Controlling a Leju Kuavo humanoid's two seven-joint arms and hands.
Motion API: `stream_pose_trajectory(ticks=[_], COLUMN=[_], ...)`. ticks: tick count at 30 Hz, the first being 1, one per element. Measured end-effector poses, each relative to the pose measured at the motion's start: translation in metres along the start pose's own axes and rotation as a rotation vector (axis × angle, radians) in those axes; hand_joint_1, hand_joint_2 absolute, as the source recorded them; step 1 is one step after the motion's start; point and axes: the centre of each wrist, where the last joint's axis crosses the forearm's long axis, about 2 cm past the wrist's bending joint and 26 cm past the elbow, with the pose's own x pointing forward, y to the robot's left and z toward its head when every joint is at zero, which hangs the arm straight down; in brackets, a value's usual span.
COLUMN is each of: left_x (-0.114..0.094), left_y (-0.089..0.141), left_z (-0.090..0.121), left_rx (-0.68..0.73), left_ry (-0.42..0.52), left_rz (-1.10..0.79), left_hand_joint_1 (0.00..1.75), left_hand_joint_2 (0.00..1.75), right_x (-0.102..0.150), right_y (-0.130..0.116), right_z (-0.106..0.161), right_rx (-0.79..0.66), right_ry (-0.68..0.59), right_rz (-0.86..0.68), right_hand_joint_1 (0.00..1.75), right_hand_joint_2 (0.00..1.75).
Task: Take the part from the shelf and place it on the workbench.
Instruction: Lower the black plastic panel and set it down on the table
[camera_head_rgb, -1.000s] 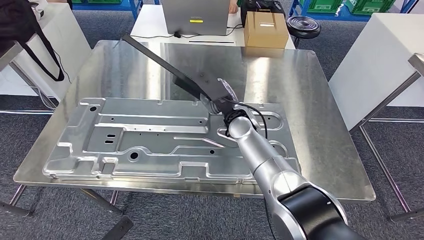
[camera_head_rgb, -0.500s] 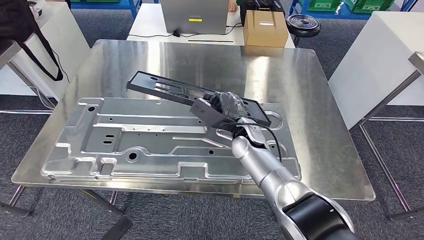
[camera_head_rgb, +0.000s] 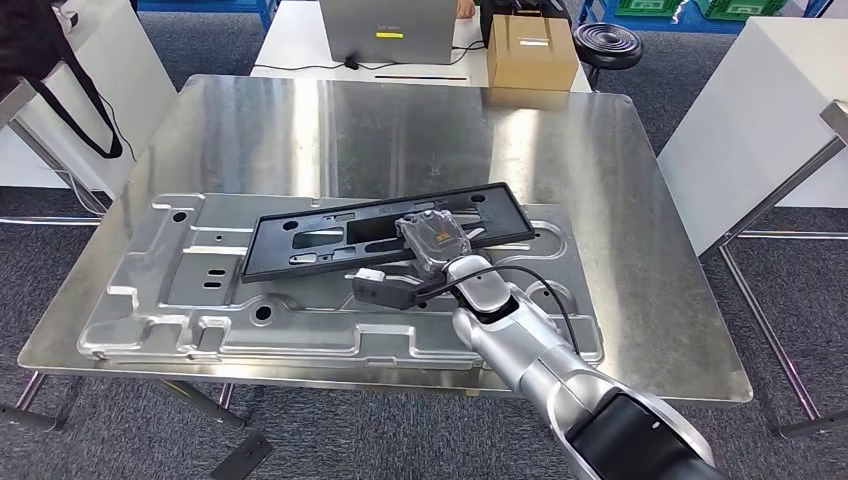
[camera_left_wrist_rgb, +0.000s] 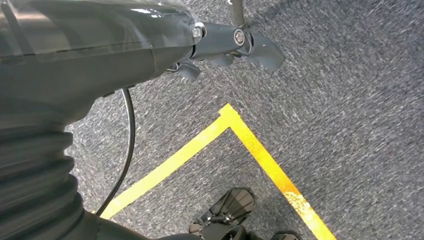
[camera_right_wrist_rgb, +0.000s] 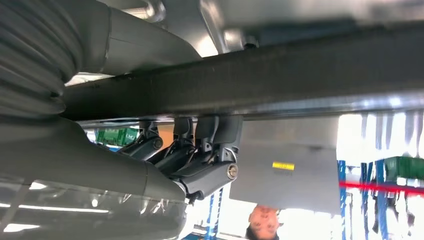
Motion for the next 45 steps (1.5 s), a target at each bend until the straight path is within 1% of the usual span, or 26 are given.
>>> stream_pose_trajectory(ticks=[5,13,17,22,26,32,35,37,41,45], left_x=[0.0,0.002,0.002,0.002,0.003,0.003,0.003,0.003,0.004,0.004], left_y=[0.0,-0.002,-0.002,-0.002,-0.002,-0.002,-0.002,-0.002,-0.002,-0.002], left_z=[0.0,-0.001,-0.001,-0.001,-0.002,-0.002,-0.002,-0.002,-0.002,-0.002], left_rx=[-0.003,-0.008,-0.009,-0.011,-0.014,-0.026,-0.026,-0.03,-0.031,-0.03], left_ry=[-0.002,-0.007,-0.009,-0.018,-0.016,0.004,0.005,0.005,0.004,0.004], left_rz=[-0.005,-0.007,-0.008,-0.032,-0.022,0.005,0.011,0.015,0.019,0.021], left_hand_joint_1=[0.0,0.0,0.0,0.0,0.0,0.0,0.0,0.0,0.0,0.0], left_hand_joint_2=[1.75,1.75,1.75,1.75,0.0,0.0,0.0,0.0,0.0,0.0], right_x=[-0.004,-0.005,-0.005,-0.006,-0.006,-0.007,-0.007,-0.008,-0.01,-0.013], right_y=[0.003,0.004,0.005,0.013,0.014,0.012,0.013,0.011,-0.004,-0.016], right_z=[0.002,0.002,0.002,0.006,0.007,0.006,0.006,0.005,-0.003,-0.008], right_rx=[0.039,0.07,0.076,0.098,0.103,0.124,0.181,0.251,0.387,0.409], right_ry=[-0.015,-0.019,-0.018,-0.02,-0.021,-0.02,-0.015,-0.004,0.011,0.019], right_rz=[0.038,0.032,0.032,0.029,0.03,0.009,-0.065,-0.135,-0.229,-0.256], right_hand_joint_1=[1.75,1.75,0.0,0.0,0.0,0.0,0.0,0.0,0.0,0.0], right_hand_joint_2=[1.75,1.75,0.0,0.0,0.0,0.0,0.0,0.0,0.0,0.0])
